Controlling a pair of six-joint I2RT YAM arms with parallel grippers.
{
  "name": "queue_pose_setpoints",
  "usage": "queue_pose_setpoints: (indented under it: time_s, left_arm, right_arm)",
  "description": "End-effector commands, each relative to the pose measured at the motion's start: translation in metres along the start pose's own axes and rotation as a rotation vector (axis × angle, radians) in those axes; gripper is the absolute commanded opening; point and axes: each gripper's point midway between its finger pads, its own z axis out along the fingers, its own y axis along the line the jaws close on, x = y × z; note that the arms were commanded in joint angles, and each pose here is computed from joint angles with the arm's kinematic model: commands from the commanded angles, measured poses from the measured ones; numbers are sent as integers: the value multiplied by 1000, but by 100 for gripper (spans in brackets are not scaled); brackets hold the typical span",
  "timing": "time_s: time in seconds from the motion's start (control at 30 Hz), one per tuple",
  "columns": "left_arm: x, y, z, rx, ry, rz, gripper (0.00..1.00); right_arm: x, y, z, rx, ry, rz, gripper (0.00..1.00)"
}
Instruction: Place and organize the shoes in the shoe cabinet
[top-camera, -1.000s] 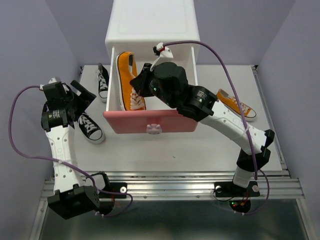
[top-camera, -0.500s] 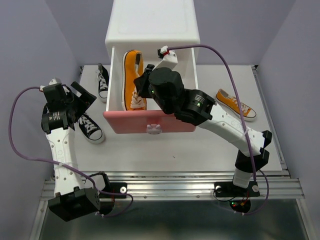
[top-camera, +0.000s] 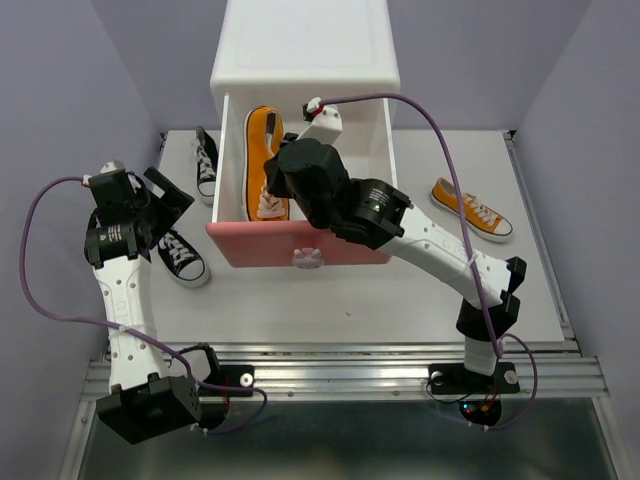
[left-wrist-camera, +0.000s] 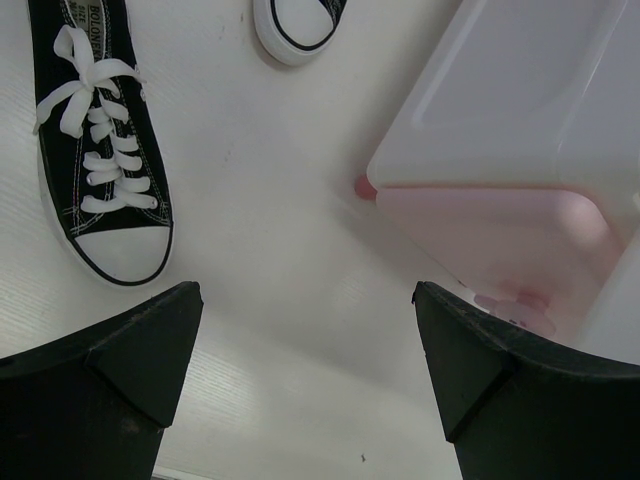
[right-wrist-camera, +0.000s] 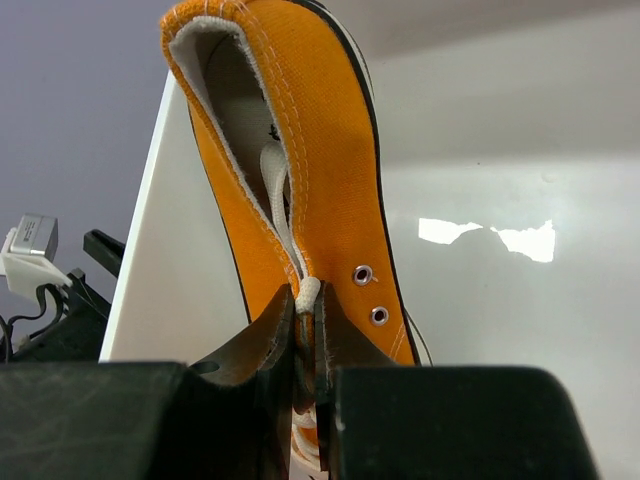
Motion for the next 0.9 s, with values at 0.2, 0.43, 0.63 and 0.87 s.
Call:
queue_pose_setpoints:
  time_s: [0.2,0.43,0.63,0.87]
  left_arm:
    - [-6,2,-2,-4,-35,21,99]
    - [-8,2,-2,-8,-41,24,99]
    - [-8,3,-3,-15,-42,28,99]
    - [-7,4,-3,-18,-42,25,99]
  right_arm:
    - [-27,20,-4,-52,-78,113,1]
    - [-22,18,6,-52,-65,95,1]
    - [-19,4,8,-11,-66,96,1]
    - [-17,-2,15,17,-69,78,1]
